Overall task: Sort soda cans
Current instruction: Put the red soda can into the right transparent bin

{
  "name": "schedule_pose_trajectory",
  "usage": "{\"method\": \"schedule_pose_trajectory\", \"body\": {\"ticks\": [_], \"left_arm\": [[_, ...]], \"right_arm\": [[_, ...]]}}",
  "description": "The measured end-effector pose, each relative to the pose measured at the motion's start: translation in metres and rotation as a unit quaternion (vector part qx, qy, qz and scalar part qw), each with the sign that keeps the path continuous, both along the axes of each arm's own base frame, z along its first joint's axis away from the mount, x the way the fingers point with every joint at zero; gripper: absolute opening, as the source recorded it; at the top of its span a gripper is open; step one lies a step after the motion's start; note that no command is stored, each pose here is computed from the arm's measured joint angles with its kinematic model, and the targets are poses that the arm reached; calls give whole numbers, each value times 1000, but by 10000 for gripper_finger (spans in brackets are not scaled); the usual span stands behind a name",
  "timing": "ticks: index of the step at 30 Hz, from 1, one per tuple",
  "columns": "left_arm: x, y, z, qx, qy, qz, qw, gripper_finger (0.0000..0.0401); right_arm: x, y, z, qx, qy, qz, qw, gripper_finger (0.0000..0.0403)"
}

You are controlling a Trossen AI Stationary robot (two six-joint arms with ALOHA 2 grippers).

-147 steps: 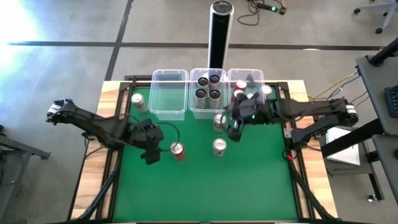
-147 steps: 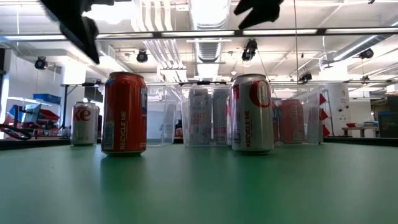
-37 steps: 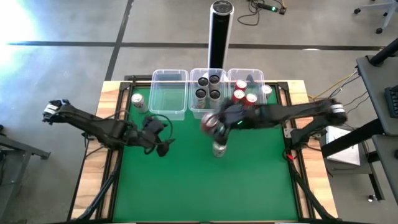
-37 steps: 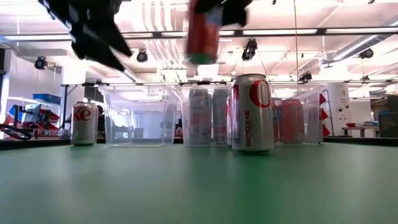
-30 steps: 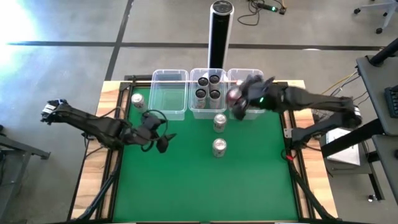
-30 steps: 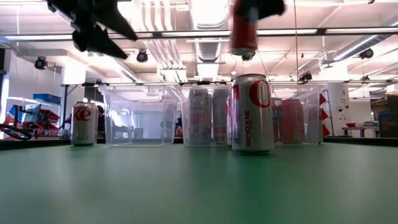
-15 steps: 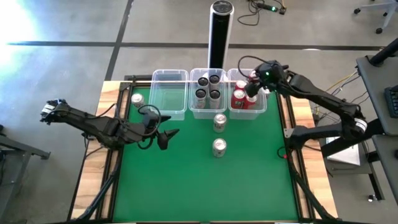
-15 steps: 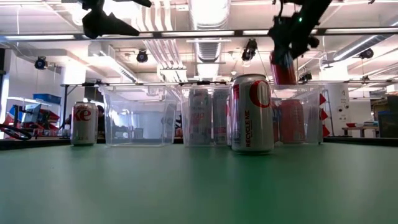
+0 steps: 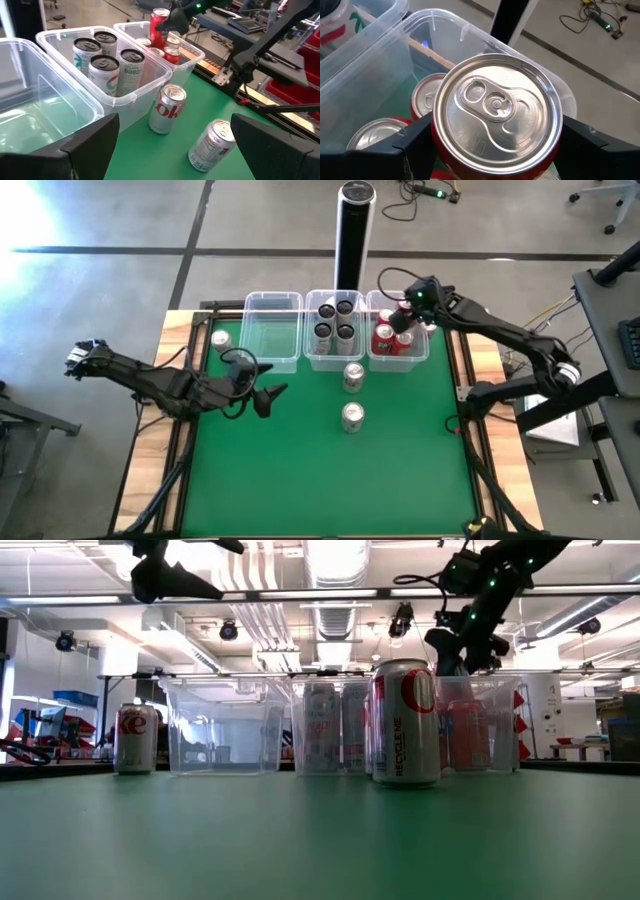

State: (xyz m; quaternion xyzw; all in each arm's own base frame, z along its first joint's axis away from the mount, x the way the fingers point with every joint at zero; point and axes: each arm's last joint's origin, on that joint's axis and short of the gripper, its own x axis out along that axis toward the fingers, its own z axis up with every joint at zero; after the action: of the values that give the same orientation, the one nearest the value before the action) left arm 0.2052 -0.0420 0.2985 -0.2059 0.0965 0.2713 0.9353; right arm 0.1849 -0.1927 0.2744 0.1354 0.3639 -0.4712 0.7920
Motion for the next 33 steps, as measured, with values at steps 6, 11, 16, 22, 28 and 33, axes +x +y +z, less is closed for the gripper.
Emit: {"method": "schedule_pose_trajectory", "body": {"ticks": [6, 11, 16, 22, 28, 33], "left_arm": [[-1, 1, -1, 5, 6, 8, 1000, 367], [-1, 1, -2, 6, 9, 8, 1000, 367], [-2, 1, -4, 1, 17, 10, 1000, 367], [-3, 1, -6, -4, 24, 13, 1000, 367], [-3, 1, -6, -3, 26, 13, 1000, 367], [-3, 1, -6, -3, 28, 13, 1000, 367]], "right_arm": [[7, -6, -11, 16, -2, -9, 1000, 300], [13, -13, -23, 30, -3, -22, 999, 300], [16, -18, -34, 47, 10, -28, 998, 303], [18, -21, -41, 54, 21, -27, 998, 306], [20, -24, -47, 56, 41, -14, 997, 311], [21, -25, -50, 61, 46, -12, 997, 318]]}}
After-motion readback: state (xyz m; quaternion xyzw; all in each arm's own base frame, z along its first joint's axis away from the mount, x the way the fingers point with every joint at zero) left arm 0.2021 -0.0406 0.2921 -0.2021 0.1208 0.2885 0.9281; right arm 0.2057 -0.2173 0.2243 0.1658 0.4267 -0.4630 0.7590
